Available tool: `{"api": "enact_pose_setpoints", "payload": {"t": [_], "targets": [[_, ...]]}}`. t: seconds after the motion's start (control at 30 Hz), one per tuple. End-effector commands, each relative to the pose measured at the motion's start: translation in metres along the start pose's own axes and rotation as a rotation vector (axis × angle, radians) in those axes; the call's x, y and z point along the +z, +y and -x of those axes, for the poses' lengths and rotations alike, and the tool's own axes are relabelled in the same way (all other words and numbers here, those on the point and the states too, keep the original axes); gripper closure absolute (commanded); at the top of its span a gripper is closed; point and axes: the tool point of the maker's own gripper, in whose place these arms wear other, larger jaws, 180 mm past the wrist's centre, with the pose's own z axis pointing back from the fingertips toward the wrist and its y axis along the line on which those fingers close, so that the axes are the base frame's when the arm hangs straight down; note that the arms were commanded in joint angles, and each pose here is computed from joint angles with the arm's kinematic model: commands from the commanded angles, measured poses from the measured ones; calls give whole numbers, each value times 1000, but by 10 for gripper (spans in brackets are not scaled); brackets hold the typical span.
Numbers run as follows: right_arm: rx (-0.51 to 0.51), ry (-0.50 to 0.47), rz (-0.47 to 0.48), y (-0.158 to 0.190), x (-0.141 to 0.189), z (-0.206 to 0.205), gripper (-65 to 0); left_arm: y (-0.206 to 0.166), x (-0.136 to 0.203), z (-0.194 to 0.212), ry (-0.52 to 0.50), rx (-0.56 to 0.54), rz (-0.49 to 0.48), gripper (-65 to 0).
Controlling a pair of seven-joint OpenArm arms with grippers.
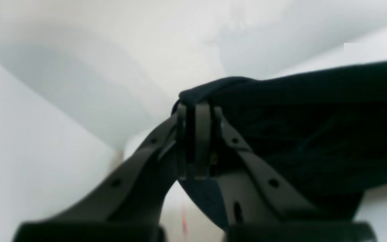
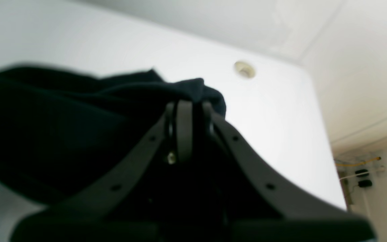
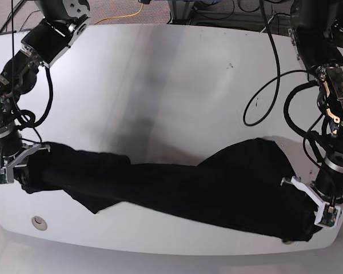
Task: Layout the t-shirt on the table in an organized manner, then fold the t-shirt properly
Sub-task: 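Lift the held shirt with both grippers and swing it toward the table's front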
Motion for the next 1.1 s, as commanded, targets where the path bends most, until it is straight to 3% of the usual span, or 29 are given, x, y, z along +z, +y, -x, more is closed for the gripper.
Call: {"api": "enact_pose_setpoints", "payload": {"t": [0.0, 0.13, 0.37, 0.77, 1.07], "targets": [[19, -74, 15, -11, -2, -31, -17, 20, 1, -38, -107, -15, -54, 0], [45, -97, -3, -11, -12, -50, -17, 35, 1, -71, -185, -27, -91, 0], [-6, -144, -3, -27, -27, -78, -17, 62, 4, -120, -285, -41, -155, 0], [-4, -181, -71, -25, -57, -128, -17, 101, 8, -180, -374, -31, -227, 0], [-1, -276, -76, -41, -59, -198, -17, 131, -5, -212, -403, 15, -241, 0]]}}
